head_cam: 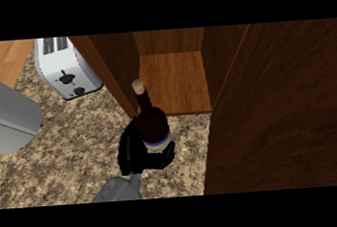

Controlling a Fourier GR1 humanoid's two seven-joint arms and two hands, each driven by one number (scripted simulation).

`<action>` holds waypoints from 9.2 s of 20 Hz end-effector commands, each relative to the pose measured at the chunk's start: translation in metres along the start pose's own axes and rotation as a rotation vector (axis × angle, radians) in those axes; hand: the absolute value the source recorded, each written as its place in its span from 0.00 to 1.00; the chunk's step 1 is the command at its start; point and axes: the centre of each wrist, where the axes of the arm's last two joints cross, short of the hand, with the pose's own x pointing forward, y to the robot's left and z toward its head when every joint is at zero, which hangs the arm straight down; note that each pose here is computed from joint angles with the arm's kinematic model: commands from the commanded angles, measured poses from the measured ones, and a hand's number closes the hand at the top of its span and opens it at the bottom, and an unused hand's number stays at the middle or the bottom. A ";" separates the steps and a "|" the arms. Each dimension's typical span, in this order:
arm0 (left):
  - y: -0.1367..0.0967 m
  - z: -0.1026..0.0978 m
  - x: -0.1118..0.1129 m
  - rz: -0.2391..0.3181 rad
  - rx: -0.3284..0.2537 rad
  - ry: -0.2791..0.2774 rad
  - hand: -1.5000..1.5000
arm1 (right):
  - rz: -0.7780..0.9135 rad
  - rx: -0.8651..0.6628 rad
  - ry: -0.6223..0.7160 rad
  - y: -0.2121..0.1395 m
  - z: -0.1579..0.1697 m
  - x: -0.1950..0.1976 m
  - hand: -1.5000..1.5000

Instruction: Pick up the wine, place it into the cabinet and close the cabinet

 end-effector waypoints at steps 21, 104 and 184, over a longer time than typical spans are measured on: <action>-0.023 -0.080 0.007 -0.024 0.044 -0.038 1.00 | -0.049 0.009 -0.005 -0.016 0.011 0.004 0.00; -0.106 -0.141 0.053 -0.232 0.105 -0.202 0.00 | -0.063 0.118 -0.053 -0.002 -0.015 -0.018 0.00; 0.108 0.101 0.211 -0.088 -0.259 -0.228 0.00 | -0.110 0.717 0.099 0.124 0.007 0.005 1.00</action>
